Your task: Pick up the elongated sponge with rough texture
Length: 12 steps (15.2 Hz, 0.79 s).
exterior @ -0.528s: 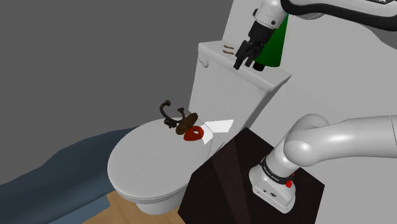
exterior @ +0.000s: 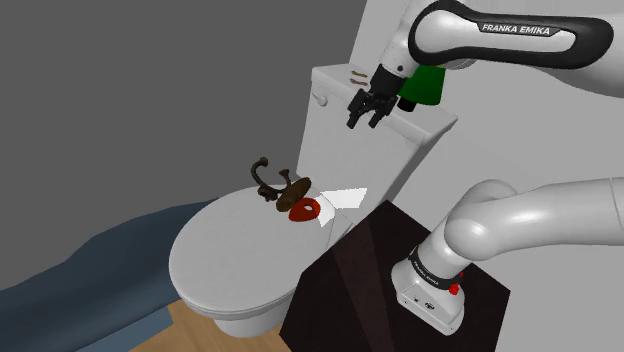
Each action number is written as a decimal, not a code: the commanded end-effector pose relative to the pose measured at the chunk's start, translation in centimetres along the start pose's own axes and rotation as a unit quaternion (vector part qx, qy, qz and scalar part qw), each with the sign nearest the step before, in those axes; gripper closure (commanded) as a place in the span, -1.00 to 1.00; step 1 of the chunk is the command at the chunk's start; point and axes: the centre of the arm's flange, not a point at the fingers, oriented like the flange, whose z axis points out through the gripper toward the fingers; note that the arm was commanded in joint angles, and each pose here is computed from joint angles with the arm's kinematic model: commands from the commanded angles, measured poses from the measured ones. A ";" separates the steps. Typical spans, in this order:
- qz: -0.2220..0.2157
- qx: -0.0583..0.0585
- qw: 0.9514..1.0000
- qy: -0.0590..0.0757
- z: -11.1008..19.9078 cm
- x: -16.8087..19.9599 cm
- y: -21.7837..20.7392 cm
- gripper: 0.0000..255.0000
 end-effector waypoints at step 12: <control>0.212 0.046 0.976 0.027 16.6 3.6 1.4 -1.00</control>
